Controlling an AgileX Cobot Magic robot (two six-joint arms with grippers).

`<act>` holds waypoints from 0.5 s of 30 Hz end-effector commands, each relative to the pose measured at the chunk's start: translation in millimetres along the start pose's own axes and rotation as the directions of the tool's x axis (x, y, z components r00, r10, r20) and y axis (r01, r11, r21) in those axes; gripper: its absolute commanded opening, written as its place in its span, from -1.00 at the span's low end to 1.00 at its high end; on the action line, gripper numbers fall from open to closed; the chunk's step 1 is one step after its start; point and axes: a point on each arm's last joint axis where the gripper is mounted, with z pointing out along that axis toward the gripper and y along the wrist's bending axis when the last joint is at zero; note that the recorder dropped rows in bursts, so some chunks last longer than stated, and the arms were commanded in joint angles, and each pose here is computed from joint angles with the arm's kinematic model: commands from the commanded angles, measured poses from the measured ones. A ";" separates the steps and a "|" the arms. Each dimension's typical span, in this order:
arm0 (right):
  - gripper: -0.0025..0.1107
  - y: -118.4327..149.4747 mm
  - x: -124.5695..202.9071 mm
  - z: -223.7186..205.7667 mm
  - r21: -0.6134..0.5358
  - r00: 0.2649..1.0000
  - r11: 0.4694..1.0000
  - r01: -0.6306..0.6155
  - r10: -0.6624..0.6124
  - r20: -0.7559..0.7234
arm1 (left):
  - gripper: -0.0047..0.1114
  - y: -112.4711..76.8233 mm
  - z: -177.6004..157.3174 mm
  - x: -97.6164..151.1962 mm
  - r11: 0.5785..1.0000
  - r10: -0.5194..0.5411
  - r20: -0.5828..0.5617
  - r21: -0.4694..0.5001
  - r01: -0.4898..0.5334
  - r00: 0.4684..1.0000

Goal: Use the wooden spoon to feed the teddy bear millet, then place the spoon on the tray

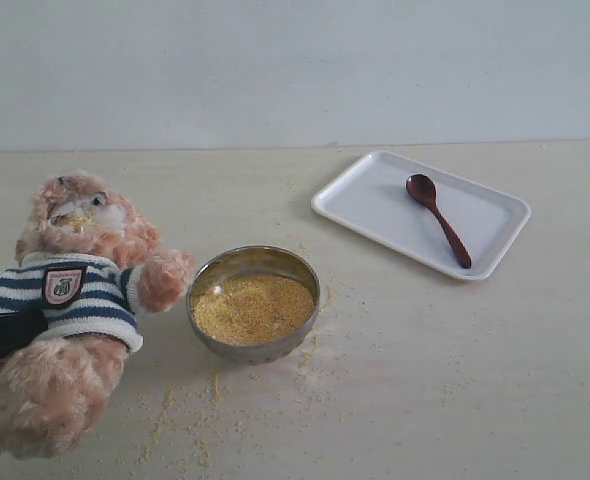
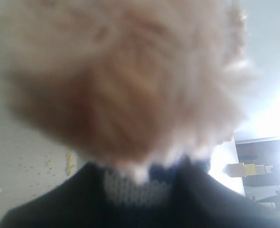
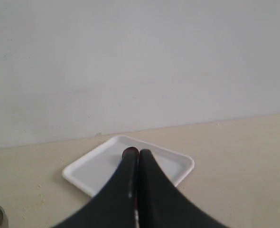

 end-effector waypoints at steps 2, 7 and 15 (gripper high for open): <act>-0.96 -4.1 12.0 -5.3 0.024 0.997 0.997 -0.068 0.068 -0.038 | -0.83 -3.6 -0.1 -3.0 0.999 0.009 0.017 0.038 -0.010 1.000; -0.96 -1.9 30.1 -7.9 0.030 0.962 0.991 -0.129 0.133 -0.237 | -0.83 -3.6 -0.1 -3.0 0.999 0.009 0.017 0.038 -0.010 1.000; -0.96 -0.9 38.2 -10.3 0.042 0.931 0.986 -0.161 0.166 -0.325 | -0.83 -3.6 -0.1 -3.0 0.999 0.009 0.017 0.038 -0.010 1.000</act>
